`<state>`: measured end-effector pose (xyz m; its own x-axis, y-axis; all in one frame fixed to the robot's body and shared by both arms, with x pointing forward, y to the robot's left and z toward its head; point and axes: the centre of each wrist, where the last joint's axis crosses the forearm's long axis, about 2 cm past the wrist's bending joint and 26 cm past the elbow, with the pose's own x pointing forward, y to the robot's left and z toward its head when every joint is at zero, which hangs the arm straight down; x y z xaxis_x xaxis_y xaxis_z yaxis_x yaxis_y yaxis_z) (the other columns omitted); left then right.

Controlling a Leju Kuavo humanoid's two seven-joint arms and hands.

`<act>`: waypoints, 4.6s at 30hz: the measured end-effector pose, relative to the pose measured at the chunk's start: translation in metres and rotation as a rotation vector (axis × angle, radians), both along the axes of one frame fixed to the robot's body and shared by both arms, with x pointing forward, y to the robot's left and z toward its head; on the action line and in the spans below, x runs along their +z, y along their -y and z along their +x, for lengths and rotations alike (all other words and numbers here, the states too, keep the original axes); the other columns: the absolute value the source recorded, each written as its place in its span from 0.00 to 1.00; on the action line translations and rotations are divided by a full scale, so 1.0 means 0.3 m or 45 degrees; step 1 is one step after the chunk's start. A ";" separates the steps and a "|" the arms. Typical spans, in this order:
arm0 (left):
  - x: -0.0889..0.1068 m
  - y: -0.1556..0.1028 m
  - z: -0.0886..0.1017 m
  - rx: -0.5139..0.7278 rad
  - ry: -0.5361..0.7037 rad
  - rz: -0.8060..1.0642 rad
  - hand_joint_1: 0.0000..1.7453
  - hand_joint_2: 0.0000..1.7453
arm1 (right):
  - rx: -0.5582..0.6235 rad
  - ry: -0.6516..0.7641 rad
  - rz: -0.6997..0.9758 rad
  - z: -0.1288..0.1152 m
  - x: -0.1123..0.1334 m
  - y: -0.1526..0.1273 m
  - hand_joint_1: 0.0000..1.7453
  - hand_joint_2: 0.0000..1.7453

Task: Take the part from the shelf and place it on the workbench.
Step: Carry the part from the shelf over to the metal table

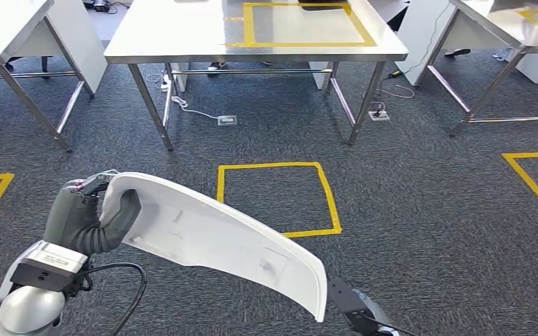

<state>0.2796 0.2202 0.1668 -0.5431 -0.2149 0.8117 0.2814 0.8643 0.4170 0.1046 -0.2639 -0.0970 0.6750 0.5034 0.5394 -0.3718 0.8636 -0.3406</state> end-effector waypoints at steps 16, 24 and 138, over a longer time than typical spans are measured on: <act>0.006 -0.003 0.000 0.012 0.009 -0.010 1.00 1.00 | 0.018 0.005 -0.017 -0.002 0.000 0.001 0.00 0.00; 0.008 -0.013 0.002 0.029 0.012 -0.018 1.00 1.00 | 0.030 0.000 -0.026 0.000 0.000 0.001 0.00 0.00; 0.004 -0.026 0.045 0.063 0.054 -0.099 1.00 1.00 | 0.066 0.014 -0.062 0.028 0.005 0.032 0.00 0.00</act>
<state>0.2932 0.2281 0.1680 -0.5676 -0.1797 0.8034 0.2207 0.9070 0.3588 0.1130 -0.2736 -0.0954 0.6419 0.5631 0.5205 -0.4115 0.8257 -0.3859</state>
